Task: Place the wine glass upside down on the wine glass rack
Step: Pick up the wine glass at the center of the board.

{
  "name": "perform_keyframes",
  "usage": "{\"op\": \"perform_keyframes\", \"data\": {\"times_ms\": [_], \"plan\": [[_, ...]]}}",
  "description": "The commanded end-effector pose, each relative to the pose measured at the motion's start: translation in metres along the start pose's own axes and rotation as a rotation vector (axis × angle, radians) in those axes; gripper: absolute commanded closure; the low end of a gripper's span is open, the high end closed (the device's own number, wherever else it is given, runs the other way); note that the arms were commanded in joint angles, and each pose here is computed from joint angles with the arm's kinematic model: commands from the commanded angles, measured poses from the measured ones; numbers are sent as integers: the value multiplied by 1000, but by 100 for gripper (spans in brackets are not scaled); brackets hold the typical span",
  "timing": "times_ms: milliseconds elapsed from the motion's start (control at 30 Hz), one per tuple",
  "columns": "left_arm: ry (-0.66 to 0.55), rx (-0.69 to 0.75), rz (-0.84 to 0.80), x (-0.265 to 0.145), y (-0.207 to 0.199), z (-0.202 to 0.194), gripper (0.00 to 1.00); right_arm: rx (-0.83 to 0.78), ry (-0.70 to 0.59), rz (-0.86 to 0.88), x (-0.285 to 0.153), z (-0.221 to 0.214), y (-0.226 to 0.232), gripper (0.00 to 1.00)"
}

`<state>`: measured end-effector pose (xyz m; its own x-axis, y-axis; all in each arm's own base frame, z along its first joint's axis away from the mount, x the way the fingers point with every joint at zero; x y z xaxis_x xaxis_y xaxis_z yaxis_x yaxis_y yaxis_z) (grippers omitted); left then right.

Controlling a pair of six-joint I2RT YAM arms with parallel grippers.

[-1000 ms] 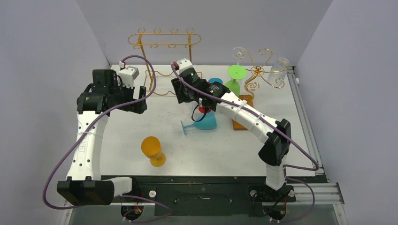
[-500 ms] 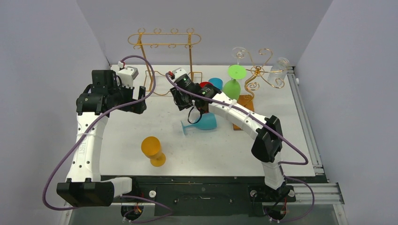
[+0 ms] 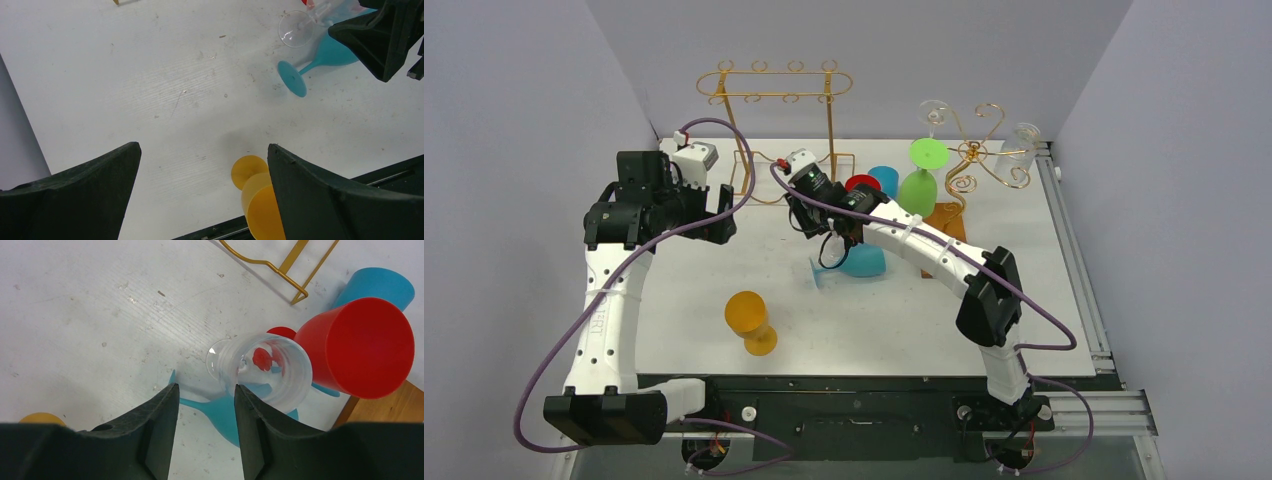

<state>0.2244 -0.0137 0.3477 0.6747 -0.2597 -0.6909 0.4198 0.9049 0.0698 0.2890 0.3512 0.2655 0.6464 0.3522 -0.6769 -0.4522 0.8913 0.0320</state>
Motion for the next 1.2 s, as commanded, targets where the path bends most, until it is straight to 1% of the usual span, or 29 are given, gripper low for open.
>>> {"op": "perform_keyframes", "data": {"times_ms": [0,100,200,500,700,800,967,1100,1167], "plan": [[-37,11,-6,-8,-2,3,4,-11,-88,-20,-16,19,-1,59],[-36,16,-4,-8,-2,2,4,-7,-128,-7,-31,29,-2,58],[-34,17,0,-8,-2,2,4,-12,-144,-15,-34,34,-5,57],[-27,20,2,-5,-1,1,4,-27,-58,-42,3,20,-13,57],[-24,21,0,-3,0,2,4,-31,-10,-28,25,9,-11,60],[-25,22,-4,-2,-1,1,4,-30,14,-13,34,2,-5,64],[-27,23,-7,-4,-2,-1,4,-20,25,7,38,-2,1,81],[-47,27,-35,-7,-6,-2,4,8,-39,38,18,16,2,99],[-73,26,-51,-9,-8,-2,4,33,-94,78,2,29,4,100]]}}
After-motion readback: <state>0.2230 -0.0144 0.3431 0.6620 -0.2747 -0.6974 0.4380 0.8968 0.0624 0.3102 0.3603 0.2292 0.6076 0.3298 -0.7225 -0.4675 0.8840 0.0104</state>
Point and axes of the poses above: each gripper's point midway between its finger pads, its own x axis out along the fingers, its own y axis along the line the jaws close on, z = x × y, the point moved 10 cm from there along -x, back along the fingers, and after that the axes turned 10 degrees about x, right-handed, at the moved point
